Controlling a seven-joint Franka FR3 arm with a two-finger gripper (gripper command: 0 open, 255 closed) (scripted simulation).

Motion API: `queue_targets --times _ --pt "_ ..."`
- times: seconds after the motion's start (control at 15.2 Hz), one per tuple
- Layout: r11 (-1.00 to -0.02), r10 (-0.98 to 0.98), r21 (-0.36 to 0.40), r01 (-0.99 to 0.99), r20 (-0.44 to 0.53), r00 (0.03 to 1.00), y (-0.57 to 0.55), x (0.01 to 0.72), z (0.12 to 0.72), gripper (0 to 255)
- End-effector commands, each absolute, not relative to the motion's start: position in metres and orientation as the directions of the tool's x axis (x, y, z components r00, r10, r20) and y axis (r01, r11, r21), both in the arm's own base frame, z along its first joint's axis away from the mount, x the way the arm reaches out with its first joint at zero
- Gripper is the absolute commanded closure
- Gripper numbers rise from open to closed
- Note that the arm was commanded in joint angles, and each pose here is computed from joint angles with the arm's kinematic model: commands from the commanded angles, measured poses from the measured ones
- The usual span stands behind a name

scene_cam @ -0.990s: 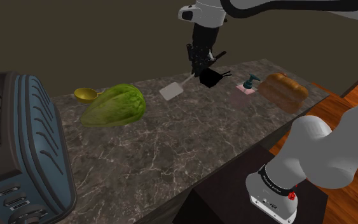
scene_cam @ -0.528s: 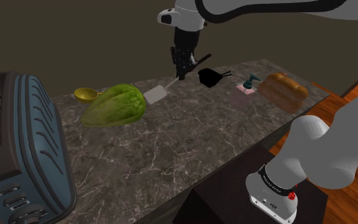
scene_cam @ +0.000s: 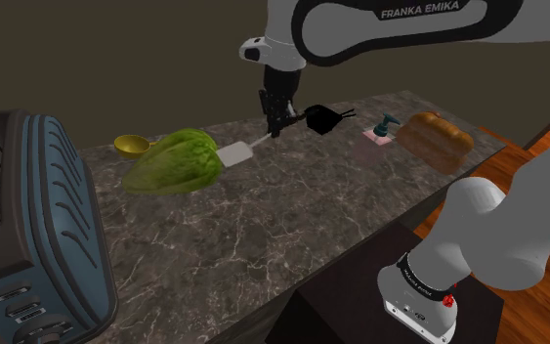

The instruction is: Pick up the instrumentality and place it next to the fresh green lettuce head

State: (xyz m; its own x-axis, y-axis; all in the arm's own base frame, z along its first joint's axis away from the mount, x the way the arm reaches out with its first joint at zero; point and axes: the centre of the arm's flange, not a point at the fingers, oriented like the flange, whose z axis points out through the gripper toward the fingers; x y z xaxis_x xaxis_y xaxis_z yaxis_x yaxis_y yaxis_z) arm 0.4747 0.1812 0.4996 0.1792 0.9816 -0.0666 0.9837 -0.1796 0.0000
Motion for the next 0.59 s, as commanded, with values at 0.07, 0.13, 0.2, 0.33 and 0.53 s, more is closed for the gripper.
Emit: queue_targets --times 0.07,0.13,0.2,0.33,0.53 --pt "-0.180 0.982 0.000 0.984 -0.066 0.179 0.181 0.475 0.484 255" --pt "-0.180 0.982 0.000 0.984 -0.066 0.179 0.181 0.475 0.479 255" --pt "-0.180 0.982 0.000 0.984 -0.066 0.179 0.181 0.475 0.474 255" --pt "-0.180 0.982 0.000 0.984 -0.066 0.179 0.181 0.475 0.463 255" --pt "-0.180 0.982 0.000 0.984 -0.066 0.179 0.181 0.475 0.447 255"
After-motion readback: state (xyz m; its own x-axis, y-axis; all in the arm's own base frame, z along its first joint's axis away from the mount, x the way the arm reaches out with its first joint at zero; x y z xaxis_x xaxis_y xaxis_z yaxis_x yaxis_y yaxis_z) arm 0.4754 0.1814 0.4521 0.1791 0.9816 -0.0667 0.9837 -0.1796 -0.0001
